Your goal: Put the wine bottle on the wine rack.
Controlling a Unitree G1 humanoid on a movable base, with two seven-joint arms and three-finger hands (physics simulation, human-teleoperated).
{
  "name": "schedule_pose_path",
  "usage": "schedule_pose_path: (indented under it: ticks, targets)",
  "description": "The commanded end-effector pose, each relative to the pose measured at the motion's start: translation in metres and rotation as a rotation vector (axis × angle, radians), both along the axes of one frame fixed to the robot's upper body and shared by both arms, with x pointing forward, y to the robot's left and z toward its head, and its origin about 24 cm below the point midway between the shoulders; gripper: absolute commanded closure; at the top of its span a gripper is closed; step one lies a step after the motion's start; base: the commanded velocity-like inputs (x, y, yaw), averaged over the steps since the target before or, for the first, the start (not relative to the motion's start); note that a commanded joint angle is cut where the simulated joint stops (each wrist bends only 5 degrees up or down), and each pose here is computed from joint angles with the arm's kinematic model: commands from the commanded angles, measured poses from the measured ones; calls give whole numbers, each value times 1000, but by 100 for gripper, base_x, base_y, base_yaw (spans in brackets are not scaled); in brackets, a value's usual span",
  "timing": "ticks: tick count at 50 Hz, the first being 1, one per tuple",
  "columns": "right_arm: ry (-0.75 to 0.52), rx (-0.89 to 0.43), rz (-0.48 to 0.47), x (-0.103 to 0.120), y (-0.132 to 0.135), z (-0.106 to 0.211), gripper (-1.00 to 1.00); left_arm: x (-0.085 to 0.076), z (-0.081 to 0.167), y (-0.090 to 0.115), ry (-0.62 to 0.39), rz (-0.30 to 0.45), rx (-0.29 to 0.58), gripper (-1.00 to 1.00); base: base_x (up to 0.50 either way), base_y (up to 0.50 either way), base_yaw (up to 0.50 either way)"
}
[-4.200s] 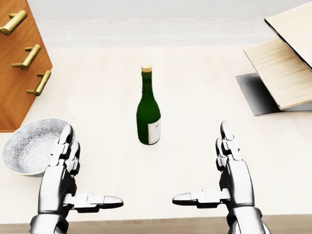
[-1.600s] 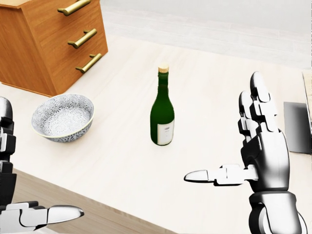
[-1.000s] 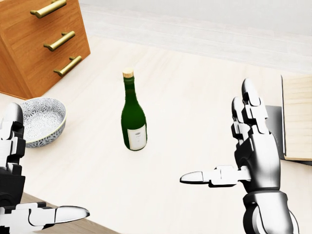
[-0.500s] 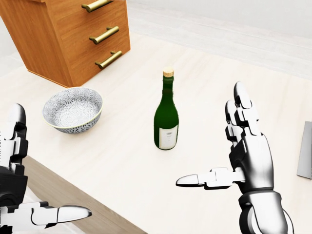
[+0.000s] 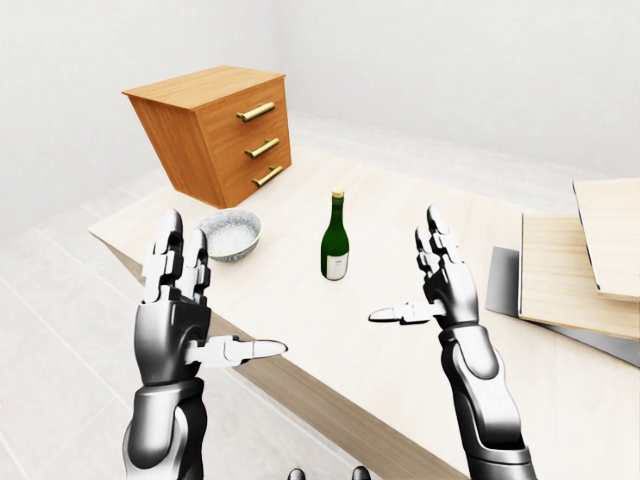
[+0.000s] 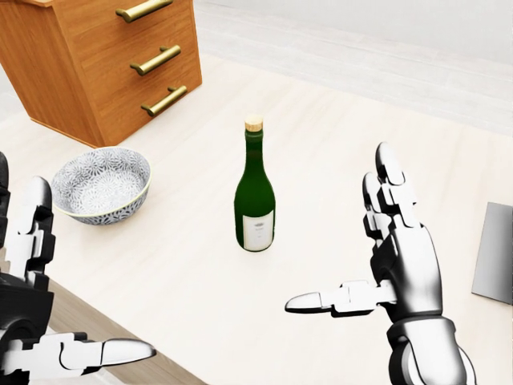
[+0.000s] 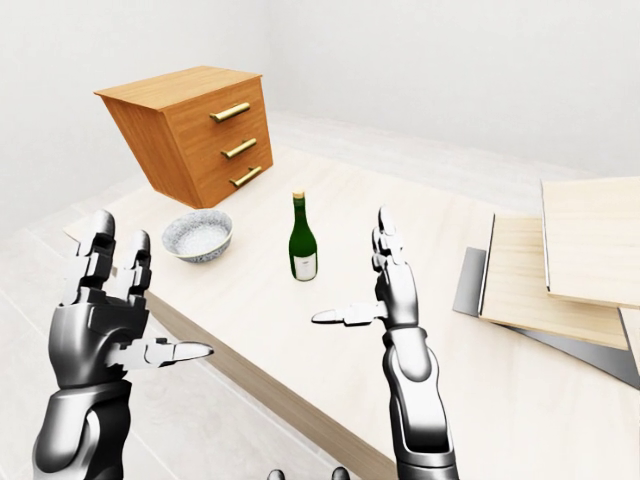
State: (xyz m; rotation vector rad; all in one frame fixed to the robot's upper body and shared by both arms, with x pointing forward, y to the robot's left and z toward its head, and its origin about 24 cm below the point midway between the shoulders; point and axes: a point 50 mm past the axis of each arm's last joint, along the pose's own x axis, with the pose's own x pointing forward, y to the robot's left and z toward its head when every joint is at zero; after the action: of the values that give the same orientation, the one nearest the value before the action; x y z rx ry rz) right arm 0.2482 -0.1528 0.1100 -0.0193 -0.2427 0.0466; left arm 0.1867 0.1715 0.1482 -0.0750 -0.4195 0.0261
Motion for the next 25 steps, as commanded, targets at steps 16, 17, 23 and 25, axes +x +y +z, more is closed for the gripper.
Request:
schedule_pose_path:
  ticks: [16, 17, 23, 25]
  targets:
    - [1, 13, 13, 1, 2, 0, -100, -1, -1, 0, 8, -1, -1, -100, 7, 0, 0]
    - [4, 13, 14, 1, 3, -1, -100, -1, -2, 0, 9, 0, -2, -100, 40, 0, 0]
    - [-3, 11, 8, 3, 3, 1, -100, -1, -1, 0, 7, 0, -2, -100, 25, 1, 0]
    - [-8, 5, 1, 4, 2, 2, -100, -1, -2, 0, 10, -1, -2, -100, 0, 0, 0]
